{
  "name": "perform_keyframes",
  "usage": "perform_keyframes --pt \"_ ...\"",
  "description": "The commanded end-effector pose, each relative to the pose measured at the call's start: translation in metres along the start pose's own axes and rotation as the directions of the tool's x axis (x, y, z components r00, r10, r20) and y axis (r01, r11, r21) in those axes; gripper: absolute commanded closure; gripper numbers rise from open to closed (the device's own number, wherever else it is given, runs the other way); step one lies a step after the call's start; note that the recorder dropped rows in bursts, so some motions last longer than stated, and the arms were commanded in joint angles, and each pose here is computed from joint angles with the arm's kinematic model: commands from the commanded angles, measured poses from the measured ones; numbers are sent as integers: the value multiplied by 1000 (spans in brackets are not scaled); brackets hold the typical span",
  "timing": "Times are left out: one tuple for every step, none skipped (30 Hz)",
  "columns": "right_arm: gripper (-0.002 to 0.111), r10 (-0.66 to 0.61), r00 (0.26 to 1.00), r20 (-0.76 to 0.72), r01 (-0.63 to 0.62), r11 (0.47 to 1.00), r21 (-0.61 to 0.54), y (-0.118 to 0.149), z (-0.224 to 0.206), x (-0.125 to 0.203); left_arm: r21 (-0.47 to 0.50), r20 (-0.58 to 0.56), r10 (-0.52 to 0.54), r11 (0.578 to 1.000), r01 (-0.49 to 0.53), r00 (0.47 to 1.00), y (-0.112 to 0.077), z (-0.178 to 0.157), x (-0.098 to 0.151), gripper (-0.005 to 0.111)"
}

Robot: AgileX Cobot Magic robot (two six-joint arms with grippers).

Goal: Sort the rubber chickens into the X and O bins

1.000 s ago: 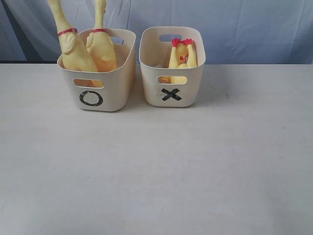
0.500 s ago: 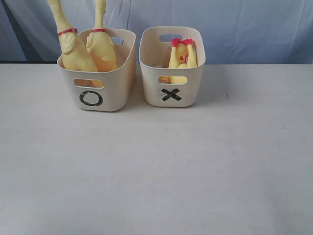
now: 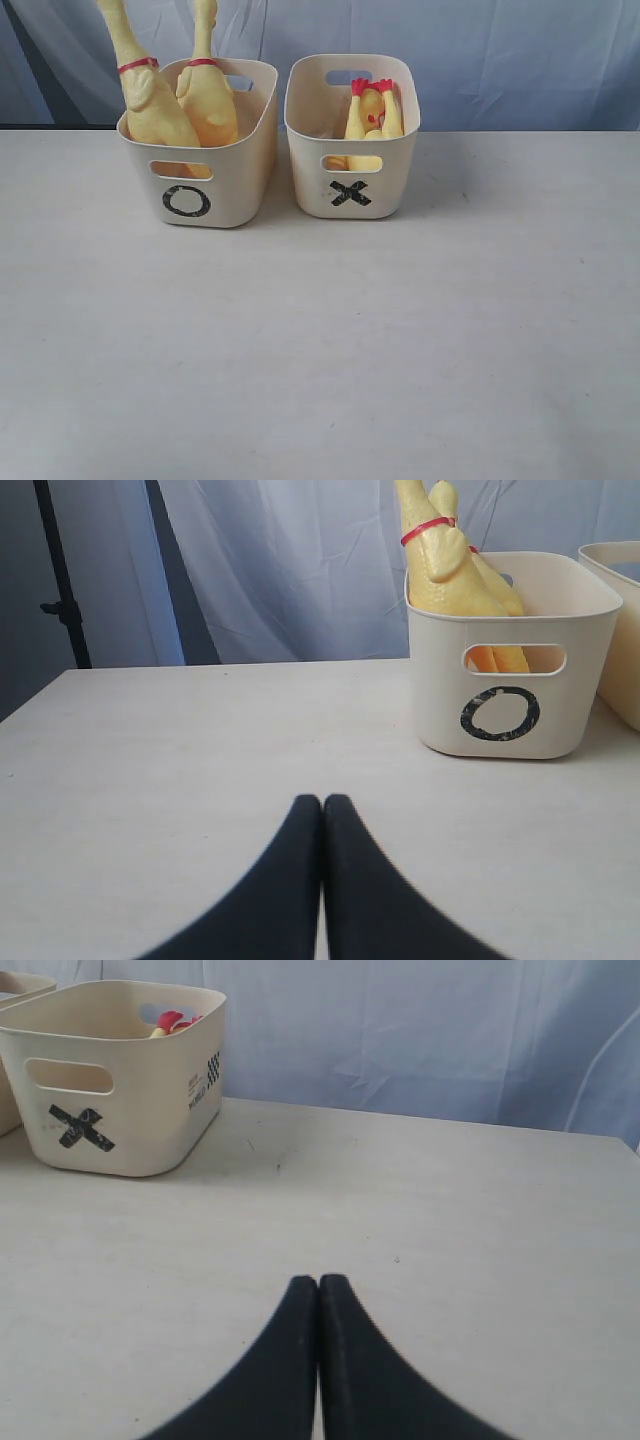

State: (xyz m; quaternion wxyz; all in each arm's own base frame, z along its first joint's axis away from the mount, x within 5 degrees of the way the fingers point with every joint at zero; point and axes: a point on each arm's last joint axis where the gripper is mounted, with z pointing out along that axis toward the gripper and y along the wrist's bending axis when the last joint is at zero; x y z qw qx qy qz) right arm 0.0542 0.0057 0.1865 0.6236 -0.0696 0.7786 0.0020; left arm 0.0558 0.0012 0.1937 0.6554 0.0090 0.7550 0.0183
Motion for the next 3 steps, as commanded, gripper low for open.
perform_keyframes --pt "109 4 1000 7 -4 1000 4 0 0 1 -2 1 3 1000 -3 1000 0 0 1 106" --pt "109 4 1000 7 -4 1000 4 0 0 1 -2 1 3 1000 -3 1000 0 0 1 106" --pt "109 4 1000 7 -4 1000 4 0 0 1 -2 1 3 1000 -3 1000 0 0 1 106"
